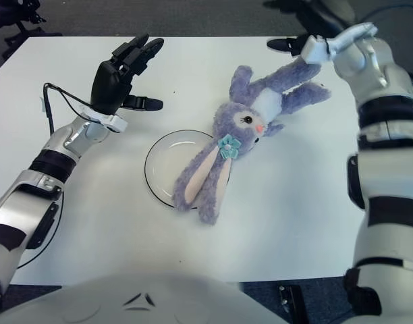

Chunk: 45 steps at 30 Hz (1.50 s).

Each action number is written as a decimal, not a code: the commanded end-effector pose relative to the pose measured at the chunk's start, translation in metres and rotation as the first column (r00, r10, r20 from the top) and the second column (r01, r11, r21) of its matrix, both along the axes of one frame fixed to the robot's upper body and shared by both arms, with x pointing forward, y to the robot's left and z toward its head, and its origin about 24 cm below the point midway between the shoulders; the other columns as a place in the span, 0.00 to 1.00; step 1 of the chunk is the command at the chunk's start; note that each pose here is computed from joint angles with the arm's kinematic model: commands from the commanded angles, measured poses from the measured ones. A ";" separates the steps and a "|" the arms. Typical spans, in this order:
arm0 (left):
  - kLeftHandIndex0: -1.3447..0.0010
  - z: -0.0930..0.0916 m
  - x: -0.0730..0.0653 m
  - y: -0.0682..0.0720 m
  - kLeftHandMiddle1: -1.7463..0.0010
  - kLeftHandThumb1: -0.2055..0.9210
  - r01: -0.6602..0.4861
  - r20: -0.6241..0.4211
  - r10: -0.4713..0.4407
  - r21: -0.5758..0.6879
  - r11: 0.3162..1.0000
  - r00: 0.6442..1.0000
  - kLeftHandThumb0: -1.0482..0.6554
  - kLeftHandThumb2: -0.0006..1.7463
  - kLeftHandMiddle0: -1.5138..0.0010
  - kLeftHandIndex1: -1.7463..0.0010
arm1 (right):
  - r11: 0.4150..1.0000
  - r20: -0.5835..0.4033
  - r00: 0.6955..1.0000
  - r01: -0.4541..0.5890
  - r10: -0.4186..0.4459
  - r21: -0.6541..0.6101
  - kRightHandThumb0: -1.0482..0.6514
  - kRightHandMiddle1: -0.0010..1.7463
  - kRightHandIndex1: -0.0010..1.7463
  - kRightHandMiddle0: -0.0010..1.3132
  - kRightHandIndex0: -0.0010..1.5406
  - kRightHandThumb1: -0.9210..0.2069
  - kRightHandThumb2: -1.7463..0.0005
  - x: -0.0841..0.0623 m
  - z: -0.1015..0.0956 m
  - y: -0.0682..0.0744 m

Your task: Put the doll into the plate.

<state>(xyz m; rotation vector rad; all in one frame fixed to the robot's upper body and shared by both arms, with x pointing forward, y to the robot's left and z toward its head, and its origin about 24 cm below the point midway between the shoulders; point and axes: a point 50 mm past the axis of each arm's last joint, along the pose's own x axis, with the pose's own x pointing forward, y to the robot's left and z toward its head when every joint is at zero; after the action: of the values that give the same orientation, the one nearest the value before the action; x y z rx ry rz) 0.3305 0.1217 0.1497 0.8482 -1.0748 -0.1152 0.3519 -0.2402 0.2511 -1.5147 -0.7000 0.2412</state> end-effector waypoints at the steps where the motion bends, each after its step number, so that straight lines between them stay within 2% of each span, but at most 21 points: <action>1: 0.73 0.002 0.003 0.001 1.00 1.00 -0.005 0.001 0.005 -0.001 1.000 1.000 0.44 0.18 0.65 0.83 | 0.999 -0.028 0.999 -0.041 0.041 -0.010 0.30 0.06 0.00 0.37 0.34 0.00 0.64 -0.017 -0.002 -0.012; 7: 0.73 0.002 0.004 0.003 1.00 1.00 -0.013 -0.008 0.013 -0.002 1.000 1.000 0.44 0.18 0.65 0.83 | 0.997 -0.024 0.996 -0.081 0.081 -0.009 0.31 0.06 0.00 0.38 0.35 0.00 0.66 -0.028 -0.008 -0.017; 14: 0.73 0.002 0.004 0.003 1.00 1.00 -0.013 -0.009 0.013 -0.002 1.000 1.000 0.44 0.18 0.65 0.83 | 0.996 -0.022 0.996 -0.087 0.087 -0.009 0.31 0.06 0.00 0.38 0.35 0.00 0.67 -0.029 -0.008 -0.018; 18: 0.73 0.001 0.007 0.004 1.00 1.00 -0.026 -0.024 0.025 -0.003 1.000 0.999 0.43 0.18 0.65 0.82 | 0.993 -0.032 0.993 -0.116 0.117 0.021 0.33 0.05 0.01 0.38 0.37 0.00 0.71 -0.039 -0.030 -0.026; 30: 0.73 0.001 0.008 0.004 1.00 1.00 -0.026 -0.030 0.026 -0.003 1.000 0.999 0.43 0.18 0.65 0.81 | 0.992 -0.069 0.990 -0.125 0.124 0.002 0.34 0.04 0.01 0.37 0.37 0.00 0.74 -0.041 -0.037 -0.028; 33: 0.73 0.001 0.008 0.004 1.00 1.00 -0.027 -0.034 0.027 -0.003 1.000 0.999 0.43 0.18 0.65 0.81 | 0.992 -0.115 0.987 -0.119 0.114 -0.031 0.31 0.03 0.00 0.35 0.34 0.00 0.75 -0.041 -0.040 -0.027; 37: 0.73 0.001 0.008 0.004 1.00 1.00 -0.027 -0.036 0.026 -0.003 1.000 0.999 0.43 0.17 0.65 0.81 | 0.993 -0.129 0.986 -0.114 0.107 -0.043 0.25 0.02 0.00 0.34 0.30 0.00 0.73 -0.042 -0.041 -0.026; 43: 0.73 0.001 0.008 0.004 1.00 1.00 -0.026 -0.036 0.026 -0.003 1.000 0.999 0.43 0.17 0.65 0.80 | 0.993 -0.133 0.986 -0.112 0.105 -0.043 0.24 0.02 0.00 0.33 0.29 0.00 0.72 -0.042 -0.041 -0.026; 44: 0.73 0.000 0.008 0.003 1.00 1.00 -0.025 -0.039 0.025 -0.003 1.000 0.999 0.43 0.17 0.65 0.80 | 0.991 -0.162 0.981 -0.118 0.107 -0.063 0.24 0.02 0.00 0.33 0.29 0.00 0.72 -0.042 -0.043 -0.024; 45: 0.73 0.000 0.008 0.003 1.00 1.00 -0.025 -0.042 0.024 -0.003 1.000 0.999 0.43 0.17 0.65 0.80 | 0.989 -0.183 0.977 -0.123 0.107 -0.078 0.19 0.02 0.00 0.32 0.24 0.00 0.70 -0.043 -0.044 -0.022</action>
<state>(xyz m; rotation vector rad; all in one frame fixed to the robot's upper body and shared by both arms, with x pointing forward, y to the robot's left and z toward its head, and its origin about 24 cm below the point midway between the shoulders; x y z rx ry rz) 0.3364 0.1258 0.1448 0.8513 -1.0181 -0.1093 0.3118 -0.2624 0.2081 -1.4916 -0.6756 0.4569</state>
